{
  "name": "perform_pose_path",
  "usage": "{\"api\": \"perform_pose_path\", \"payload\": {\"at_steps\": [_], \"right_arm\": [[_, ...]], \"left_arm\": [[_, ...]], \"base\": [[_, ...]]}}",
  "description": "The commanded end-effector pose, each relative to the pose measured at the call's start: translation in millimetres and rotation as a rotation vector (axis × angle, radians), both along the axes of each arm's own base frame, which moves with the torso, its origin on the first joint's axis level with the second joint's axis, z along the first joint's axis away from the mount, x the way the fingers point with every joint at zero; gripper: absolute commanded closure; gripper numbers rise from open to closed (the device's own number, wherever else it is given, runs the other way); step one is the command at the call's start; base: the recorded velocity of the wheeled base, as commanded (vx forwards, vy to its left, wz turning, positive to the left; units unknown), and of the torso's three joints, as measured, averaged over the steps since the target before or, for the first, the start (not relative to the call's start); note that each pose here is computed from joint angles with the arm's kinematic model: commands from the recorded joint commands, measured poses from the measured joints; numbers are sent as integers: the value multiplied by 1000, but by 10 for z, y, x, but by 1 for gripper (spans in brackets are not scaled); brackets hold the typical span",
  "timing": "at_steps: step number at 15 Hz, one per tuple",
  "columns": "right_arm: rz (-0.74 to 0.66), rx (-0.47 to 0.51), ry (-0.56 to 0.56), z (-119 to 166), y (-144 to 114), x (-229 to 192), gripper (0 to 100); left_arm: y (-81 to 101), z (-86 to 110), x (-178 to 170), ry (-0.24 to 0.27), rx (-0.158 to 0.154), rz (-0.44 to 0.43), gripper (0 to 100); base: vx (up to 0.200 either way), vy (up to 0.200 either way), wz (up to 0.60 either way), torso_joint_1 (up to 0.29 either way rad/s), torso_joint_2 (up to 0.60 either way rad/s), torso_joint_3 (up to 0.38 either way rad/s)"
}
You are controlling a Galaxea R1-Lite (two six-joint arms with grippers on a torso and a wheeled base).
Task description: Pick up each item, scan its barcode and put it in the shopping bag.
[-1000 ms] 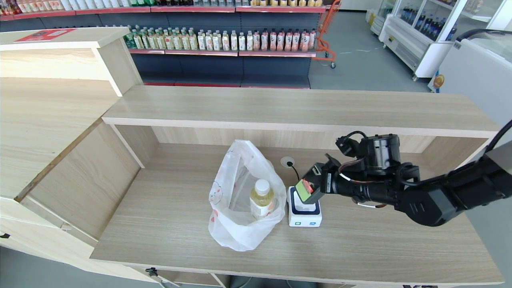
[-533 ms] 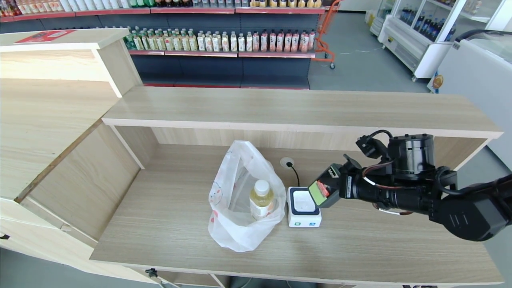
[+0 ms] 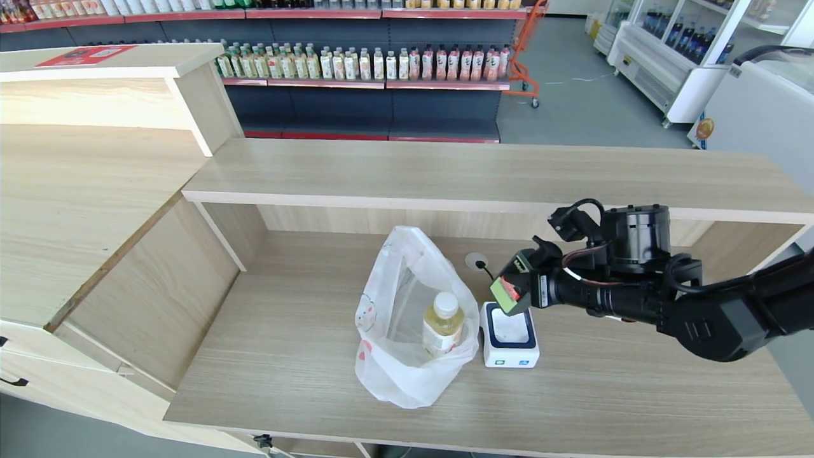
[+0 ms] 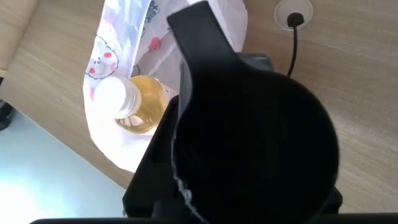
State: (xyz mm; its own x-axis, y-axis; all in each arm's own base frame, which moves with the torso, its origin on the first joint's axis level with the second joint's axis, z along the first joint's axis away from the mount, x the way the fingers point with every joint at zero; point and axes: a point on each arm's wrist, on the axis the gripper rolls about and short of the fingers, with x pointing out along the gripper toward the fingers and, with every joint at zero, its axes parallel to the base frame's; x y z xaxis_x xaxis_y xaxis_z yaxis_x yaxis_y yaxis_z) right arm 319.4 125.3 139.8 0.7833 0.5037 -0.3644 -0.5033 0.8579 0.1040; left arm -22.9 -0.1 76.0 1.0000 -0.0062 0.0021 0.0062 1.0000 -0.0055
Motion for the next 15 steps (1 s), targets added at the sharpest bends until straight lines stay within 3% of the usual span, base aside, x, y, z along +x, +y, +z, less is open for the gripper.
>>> {"api": "perform_pose_path", "payload": {"at_steps": [1,5,10,15], "right_arm": [[33,-83,-11,-249,108,307,100],[58,-119,-98,-574,288,751,100],[128,-178,-123,-950,505,896,100],[187,-179,-212,-1006,863,1086,100]], "left_arm": [[0,1,-1,-1,-1,0,0],[0,1,-1,-1,-1,0,0],[0,1,-1,-1,-1,0,0],[0,1,-1,-1,-1,0,0]], "base": [[0,0,0,0,0,0],[0,0,0,0,0,0],[0,0,0,0,0,0],[0,0,0,0,0,0]]}}
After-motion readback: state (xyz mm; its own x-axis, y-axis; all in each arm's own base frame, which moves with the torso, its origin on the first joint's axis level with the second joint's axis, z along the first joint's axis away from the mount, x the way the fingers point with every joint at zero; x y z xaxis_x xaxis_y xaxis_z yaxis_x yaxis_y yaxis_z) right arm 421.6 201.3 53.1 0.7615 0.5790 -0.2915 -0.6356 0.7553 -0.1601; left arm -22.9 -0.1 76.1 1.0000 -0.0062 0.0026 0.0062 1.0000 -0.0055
